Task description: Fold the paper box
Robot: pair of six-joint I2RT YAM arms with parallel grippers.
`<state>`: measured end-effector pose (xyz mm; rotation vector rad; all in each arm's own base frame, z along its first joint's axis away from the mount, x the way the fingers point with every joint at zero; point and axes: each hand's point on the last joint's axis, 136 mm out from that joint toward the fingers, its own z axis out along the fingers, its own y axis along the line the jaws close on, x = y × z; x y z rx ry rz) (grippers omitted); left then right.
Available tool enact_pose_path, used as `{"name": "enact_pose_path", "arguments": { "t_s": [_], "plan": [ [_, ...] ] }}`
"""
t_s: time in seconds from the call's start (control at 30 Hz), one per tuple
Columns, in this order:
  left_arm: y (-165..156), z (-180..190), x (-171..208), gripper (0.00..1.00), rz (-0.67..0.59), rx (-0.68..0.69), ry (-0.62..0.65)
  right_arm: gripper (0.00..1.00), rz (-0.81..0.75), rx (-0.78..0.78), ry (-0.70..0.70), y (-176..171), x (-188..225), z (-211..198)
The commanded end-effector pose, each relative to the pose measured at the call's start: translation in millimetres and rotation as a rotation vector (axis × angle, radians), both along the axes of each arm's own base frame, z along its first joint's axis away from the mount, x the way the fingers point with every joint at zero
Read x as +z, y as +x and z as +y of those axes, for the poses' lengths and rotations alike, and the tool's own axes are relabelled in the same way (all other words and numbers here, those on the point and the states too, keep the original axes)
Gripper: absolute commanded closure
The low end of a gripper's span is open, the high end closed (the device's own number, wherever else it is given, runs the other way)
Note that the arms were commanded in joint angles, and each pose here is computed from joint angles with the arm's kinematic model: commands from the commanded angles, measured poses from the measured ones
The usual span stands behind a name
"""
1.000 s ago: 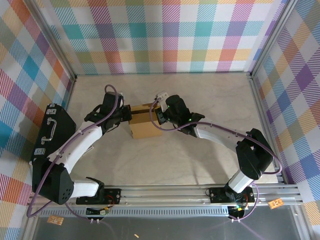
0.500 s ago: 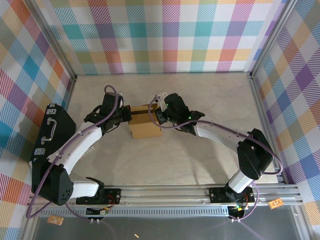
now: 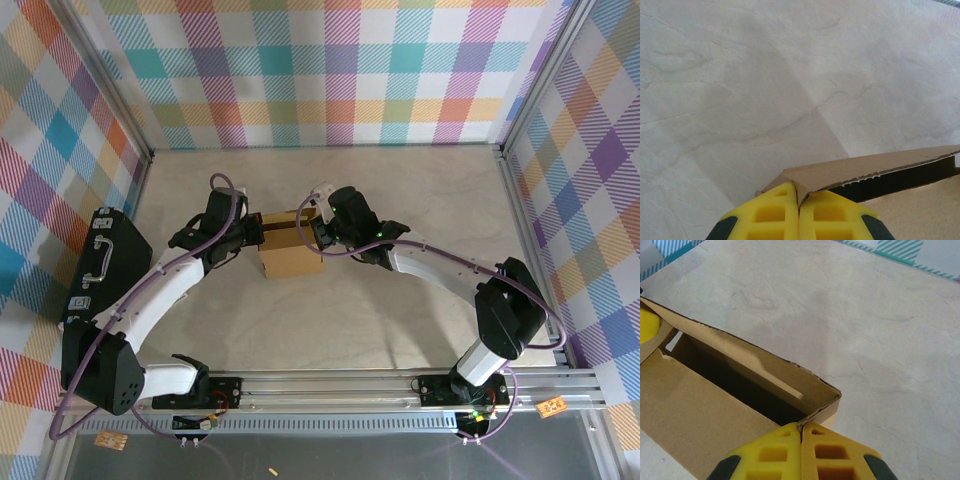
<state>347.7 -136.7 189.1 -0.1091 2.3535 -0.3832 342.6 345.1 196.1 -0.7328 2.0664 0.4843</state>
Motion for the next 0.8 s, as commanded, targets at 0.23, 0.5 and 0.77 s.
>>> {"name": "enact_pose_path", "arguments": {
  "t_s": [0.23,0.5,0.77],
  "plan": [
    [-25,-31,-15,1.00,0.075,-0.141,-0.048,0.98,0.057,0.138,-0.033,-30,-10,11],
    [-26,-32,-16,1.00,0.074,-0.142,-0.040,0.98,0.062,0.158,-0.052,-33,-14,7],
    [-27,-31,-14,1.00,0.068,-0.143,-0.033,0.98,0.030,0.186,-0.092,-31,-13,2]
  ]
}}
